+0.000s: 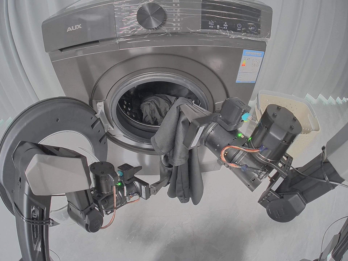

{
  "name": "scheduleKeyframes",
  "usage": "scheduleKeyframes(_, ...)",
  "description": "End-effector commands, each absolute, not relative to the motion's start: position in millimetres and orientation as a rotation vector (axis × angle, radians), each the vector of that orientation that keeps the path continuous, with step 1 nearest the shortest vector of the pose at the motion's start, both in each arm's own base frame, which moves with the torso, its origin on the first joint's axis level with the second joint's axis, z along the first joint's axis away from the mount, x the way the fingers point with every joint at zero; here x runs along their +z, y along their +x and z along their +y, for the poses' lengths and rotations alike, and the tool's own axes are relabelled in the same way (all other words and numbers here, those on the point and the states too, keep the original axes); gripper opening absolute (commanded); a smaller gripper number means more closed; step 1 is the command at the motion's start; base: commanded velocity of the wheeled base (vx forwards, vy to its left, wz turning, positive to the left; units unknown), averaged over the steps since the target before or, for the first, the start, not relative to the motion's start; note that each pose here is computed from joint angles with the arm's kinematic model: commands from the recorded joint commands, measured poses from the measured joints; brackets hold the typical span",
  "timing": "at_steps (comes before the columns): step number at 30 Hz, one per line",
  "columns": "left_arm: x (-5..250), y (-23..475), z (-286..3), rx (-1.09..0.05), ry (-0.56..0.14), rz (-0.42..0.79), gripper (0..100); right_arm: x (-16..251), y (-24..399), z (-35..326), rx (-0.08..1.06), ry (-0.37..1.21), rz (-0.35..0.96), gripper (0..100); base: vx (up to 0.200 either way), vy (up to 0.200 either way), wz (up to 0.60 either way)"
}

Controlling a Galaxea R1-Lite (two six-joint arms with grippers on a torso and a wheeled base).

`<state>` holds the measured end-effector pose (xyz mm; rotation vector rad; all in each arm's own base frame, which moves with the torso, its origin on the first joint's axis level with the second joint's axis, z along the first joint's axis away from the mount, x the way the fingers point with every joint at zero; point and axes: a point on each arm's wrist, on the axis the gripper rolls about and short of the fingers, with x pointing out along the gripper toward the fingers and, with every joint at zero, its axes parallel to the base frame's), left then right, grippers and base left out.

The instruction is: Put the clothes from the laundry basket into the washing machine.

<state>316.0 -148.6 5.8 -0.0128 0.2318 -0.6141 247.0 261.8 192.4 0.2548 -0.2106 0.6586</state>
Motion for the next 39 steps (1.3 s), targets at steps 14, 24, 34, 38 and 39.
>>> scheduleKeyframes(14,-19,343,-154,-0.594,-0.008,0.214,100,193,238,269,0.689,0.259,-0.207,0,0.0,0.0,0.0)
scheduleKeyframes(24,-26,355,-154,-0.584,-0.013,0.197,100,191,236,270,0.695,0.26,-0.203,0,0.0,0.0,0.0)
scheduleKeyframes(34,-29,363,-151,-0.586,-0.015,0.18,100,190,237,268,0.69,0.257,-0.2,0,0.0,0.0,0.0)
scheduleKeyframes(38,-28,364,-139,-0.569,-0.005,0.185,100,190,239,266,0.681,0.253,-0.2,0,0.0,0.0,0.0)
scheduleKeyframes(39,-29,365,-136,-0.563,-0.001,0.187,100,189,240,266,0.679,0.252,-0.199,0,0.0,0.0,0.0)
